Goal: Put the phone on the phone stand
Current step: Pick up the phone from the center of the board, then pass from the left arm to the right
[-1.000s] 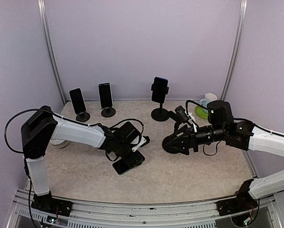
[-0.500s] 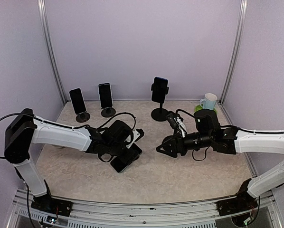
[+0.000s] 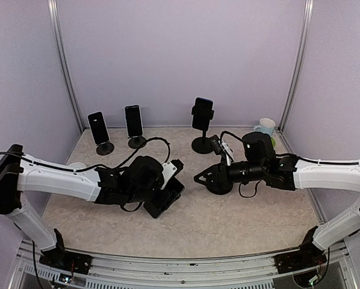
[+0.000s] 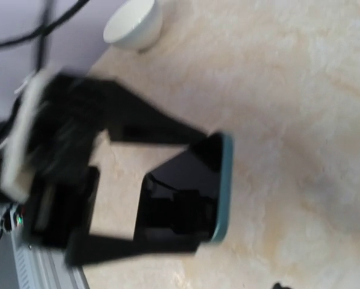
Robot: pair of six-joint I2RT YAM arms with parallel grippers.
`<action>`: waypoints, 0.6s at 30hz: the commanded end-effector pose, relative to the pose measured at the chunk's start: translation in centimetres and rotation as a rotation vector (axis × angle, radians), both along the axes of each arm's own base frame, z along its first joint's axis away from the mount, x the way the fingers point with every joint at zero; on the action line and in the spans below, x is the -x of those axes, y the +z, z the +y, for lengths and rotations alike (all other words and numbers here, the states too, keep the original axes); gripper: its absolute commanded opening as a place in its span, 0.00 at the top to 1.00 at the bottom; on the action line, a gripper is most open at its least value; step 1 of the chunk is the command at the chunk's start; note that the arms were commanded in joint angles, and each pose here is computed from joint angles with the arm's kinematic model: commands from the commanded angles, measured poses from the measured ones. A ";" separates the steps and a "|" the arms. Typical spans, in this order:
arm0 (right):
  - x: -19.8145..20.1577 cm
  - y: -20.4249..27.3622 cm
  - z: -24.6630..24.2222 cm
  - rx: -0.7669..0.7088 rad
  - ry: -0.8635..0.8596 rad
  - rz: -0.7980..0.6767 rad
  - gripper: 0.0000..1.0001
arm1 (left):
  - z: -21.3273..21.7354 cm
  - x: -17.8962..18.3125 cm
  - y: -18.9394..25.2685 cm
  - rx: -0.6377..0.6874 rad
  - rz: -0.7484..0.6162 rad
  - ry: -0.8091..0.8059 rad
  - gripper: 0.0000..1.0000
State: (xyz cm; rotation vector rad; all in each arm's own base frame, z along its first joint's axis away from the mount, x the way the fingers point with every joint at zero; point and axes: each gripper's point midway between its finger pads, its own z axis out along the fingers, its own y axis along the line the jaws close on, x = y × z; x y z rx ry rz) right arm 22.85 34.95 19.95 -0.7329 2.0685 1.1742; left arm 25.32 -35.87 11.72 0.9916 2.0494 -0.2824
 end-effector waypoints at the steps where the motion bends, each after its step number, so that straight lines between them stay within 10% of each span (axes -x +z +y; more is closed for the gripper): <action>1: -0.7 1.2 1.1 -0.020 -0.014 0.003 0.36 | -1.5 0.1 5.5 0.140 -0.125 0.011 0.45; 18: -0.7 1.4 4.0 -0.051 0.057 0.057 0.40 | -3.0 1.8 9.6 0.213 -0.215 0.002 0.45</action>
